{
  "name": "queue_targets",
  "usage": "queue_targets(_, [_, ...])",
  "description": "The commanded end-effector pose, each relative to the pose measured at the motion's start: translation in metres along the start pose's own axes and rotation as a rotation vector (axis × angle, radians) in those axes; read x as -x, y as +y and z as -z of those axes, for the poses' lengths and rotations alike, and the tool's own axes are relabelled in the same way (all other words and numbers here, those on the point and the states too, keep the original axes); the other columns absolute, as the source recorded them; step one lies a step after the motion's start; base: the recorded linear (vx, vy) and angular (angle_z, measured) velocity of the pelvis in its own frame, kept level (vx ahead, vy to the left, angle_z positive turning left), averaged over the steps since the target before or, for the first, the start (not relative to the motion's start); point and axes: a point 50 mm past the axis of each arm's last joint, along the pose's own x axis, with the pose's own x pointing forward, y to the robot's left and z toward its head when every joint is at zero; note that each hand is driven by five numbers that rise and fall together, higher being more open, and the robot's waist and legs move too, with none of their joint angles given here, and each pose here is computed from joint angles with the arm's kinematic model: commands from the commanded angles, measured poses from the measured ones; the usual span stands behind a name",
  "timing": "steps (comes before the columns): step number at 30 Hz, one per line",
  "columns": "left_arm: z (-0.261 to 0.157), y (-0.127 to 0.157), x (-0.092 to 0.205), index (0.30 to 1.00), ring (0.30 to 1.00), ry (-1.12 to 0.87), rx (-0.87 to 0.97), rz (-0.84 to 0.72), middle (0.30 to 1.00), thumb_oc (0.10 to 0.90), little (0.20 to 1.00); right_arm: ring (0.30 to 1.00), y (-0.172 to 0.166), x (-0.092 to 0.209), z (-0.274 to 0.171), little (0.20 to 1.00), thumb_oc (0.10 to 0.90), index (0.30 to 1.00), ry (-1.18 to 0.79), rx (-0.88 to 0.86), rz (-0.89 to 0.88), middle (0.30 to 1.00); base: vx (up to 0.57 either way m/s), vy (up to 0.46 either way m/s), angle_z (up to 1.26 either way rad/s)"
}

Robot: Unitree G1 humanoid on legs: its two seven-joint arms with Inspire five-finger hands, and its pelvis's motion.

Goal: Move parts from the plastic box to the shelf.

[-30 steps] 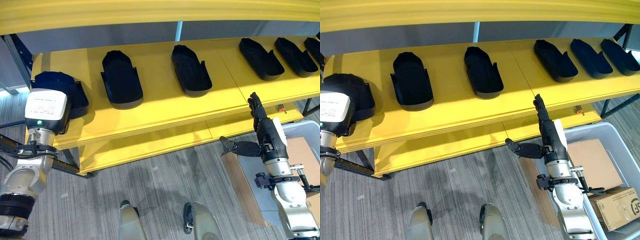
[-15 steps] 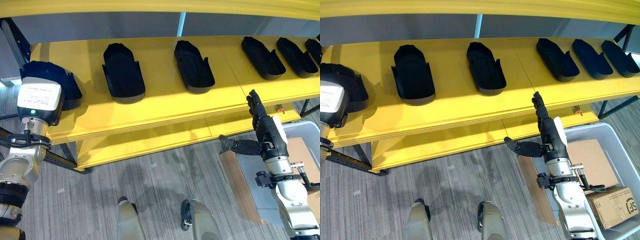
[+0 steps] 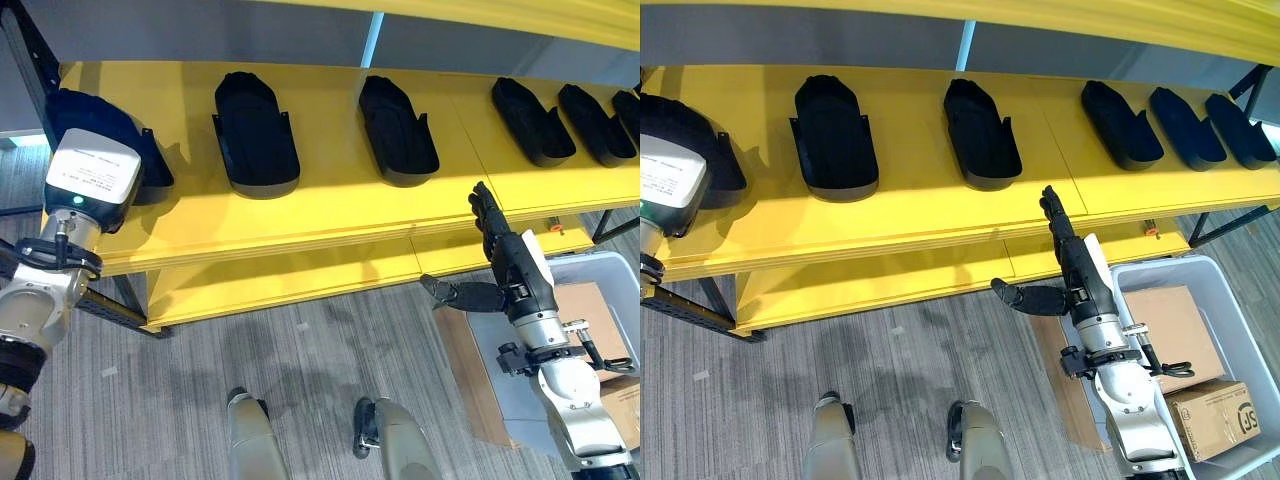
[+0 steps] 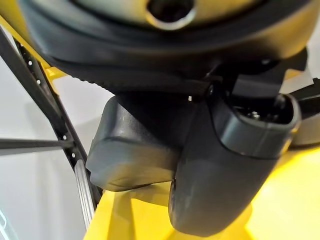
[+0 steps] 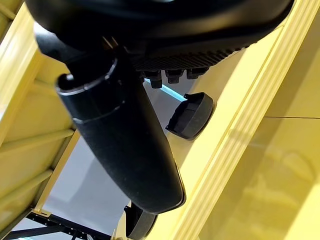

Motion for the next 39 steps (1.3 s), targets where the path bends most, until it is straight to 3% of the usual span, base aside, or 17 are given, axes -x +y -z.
queue_targets(1, [0.026,0.055,-0.021,0.300,0.300,0.033,-0.102,-0.181,0.300,0.400,0.300,1.000,-0.020,-0.019,-0.054,1.000,0.900,1.000,-0.312,0.017,0.048,1.000,0.03,0.017,0.04])
queue_targets(21, [0.051,0.055,-0.018,0.300,0.300,0.060,-0.208,-0.123,0.300,0.400,0.300,1.000,-0.031,-0.020,-0.064,1.000,0.900,1.000,-0.358,0.056,0.069,1.000,0.00,0.003,0.01])
queue_targets(36, [0.059,0.071,-0.027,0.300,0.300,0.014,-0.328,-0.107,0.300,0.400,0.300,1.000,-0.038,-0.018,-0.069,1.000,0.900,1.000,-0.380,0.090,0.090,1.000,0.00,0.021,-0.01])
queue_targets(37, [0.059,0.071,-0.028,0.344,0.344,0.020,-0.320,-0.108,0.344,0.431,0.344,1.000,-0.038,-0.017,-0.069,1.000,0.900,1.000,-0.379,0.089,0.092,1.000,0.00,0.000,0.00])
queue_targets(38, [0.059,0.071,-0.028,0.511,0.511,0.020,-0.319,-0.107,0.511,0.551,0.511,1.000,-0.038,-0.017,-0.069,1.000,0.900,1.000,-0.379,0.090,0.092,1.000,0.00,0.000,0.00])
queue_targets(39, [0.057,0.070,-0.028,0.769,0.769,0.027,-0.293,-0.115,0.769,0.735,0.769,1.000,-0.039,-0.017,-0.068,1.000,0.900,1.000,-0.375,0.095,0.097,1.000,0.00,0.000,0.00])
